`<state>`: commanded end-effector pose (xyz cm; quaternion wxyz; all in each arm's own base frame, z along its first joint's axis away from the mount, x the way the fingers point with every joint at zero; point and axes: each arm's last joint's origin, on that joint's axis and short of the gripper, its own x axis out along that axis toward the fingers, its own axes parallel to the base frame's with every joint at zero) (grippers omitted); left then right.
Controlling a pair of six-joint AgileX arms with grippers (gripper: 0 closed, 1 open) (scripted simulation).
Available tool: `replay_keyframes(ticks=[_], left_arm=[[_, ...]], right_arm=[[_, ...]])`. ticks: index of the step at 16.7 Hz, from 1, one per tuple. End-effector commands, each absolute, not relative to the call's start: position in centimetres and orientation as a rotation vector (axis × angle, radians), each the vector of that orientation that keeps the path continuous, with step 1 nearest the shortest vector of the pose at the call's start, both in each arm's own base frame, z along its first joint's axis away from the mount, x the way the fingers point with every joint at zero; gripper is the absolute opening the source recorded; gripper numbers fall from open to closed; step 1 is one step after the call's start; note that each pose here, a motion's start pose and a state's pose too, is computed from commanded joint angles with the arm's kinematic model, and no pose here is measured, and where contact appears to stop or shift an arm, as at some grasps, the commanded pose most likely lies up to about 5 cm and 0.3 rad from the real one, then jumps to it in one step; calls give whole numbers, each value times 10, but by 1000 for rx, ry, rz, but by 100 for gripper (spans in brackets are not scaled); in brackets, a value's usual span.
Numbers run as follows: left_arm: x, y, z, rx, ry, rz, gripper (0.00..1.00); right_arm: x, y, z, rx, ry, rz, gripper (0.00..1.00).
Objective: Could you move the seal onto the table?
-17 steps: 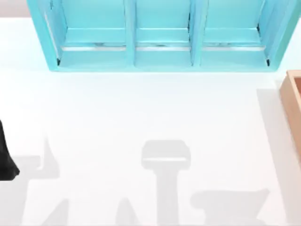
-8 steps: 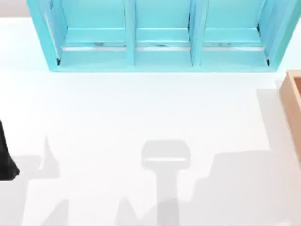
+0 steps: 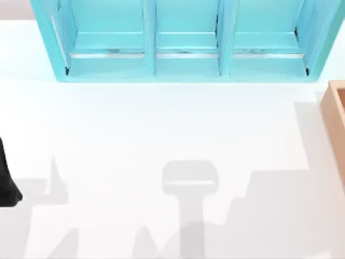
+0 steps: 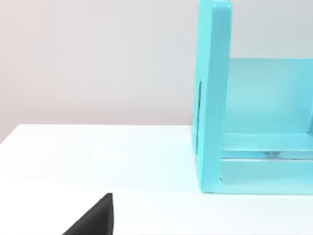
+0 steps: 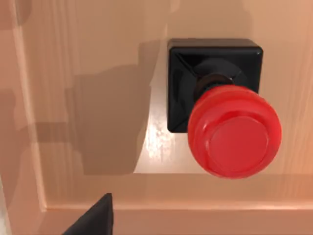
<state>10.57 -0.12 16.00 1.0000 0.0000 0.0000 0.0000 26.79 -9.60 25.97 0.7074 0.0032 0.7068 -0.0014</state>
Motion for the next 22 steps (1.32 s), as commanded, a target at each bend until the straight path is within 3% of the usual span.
replay_keyframes(ticks=[10,15,22], left_arm=[[106,-1,160,0,0,0,100],[106,-1,160,0,0,0,100],[106,-1,160,0,0,0,100]], right_arm=[[269,-97,165,10,1569,-6,100],[268,-97,161,10,1572,-5,100],[268,-97,161,10,1572,-5,47]])
